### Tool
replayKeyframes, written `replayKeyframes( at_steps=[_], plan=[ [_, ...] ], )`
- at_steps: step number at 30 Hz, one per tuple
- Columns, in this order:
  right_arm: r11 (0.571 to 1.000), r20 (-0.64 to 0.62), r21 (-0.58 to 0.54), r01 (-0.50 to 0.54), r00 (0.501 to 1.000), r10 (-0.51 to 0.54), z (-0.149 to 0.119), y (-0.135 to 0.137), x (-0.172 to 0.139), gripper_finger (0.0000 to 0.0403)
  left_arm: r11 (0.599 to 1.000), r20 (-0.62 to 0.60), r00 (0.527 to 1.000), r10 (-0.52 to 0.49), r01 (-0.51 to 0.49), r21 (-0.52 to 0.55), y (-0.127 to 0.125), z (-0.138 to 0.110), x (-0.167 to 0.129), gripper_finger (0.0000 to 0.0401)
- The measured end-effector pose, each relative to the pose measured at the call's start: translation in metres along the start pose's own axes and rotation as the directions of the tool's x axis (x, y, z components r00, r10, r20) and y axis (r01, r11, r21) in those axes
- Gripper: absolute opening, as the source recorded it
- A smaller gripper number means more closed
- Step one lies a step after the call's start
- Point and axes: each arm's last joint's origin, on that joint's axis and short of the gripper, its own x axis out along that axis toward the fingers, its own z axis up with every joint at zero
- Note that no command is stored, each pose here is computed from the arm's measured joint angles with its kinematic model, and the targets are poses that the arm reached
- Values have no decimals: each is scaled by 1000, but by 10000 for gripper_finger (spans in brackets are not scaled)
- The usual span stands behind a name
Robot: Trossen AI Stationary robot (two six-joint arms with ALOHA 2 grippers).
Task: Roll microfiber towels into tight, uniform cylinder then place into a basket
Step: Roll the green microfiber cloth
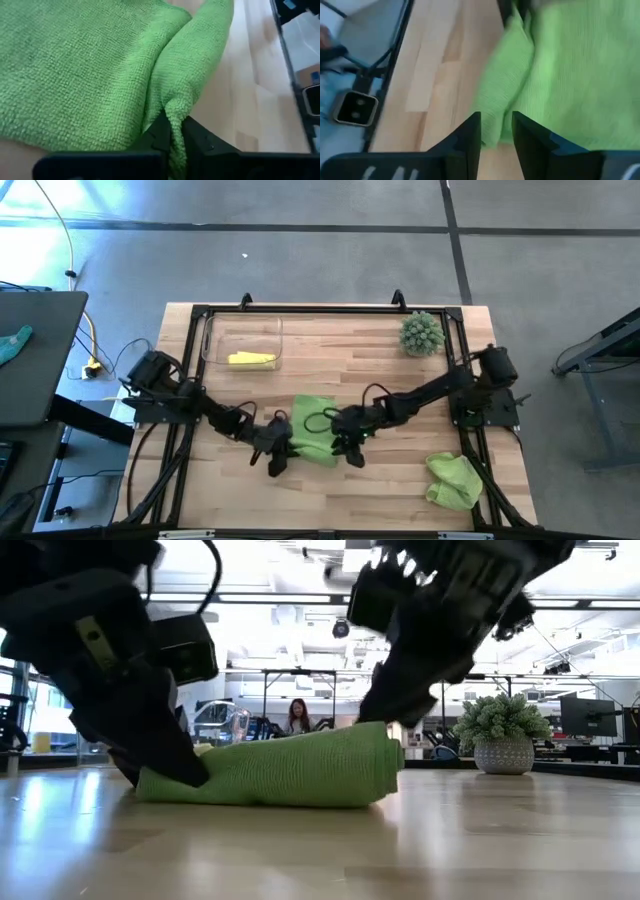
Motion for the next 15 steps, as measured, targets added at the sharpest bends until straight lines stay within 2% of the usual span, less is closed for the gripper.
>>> replayKeyframes(
  at_steps=[3,6,8,12,15],
  plan=[
    [976,63,-200,92,995,-81,1,22,-8,103,1000,-10,1000,-7,7,-28,3,3,0,16],
    [895,142,-396,208,976,-164,-5,46,-8,103,998,-16,1000,-16,15,-55,5,6,0,19],
    [829,211,-483,281,956,-201,-9,61,-5,103,998,-16,1000,-16,15,-66,7,7,0,19],
    [728,277,-573,375,925,-258,-23,73,12,103,996,-12,1000,-15,14,-92,9,9,0,17],
    [737,300,-556,384,920,-254,-27,73,22,103,994,-10,1000,-16,15,-109,9,10,0,17]
  ],
)
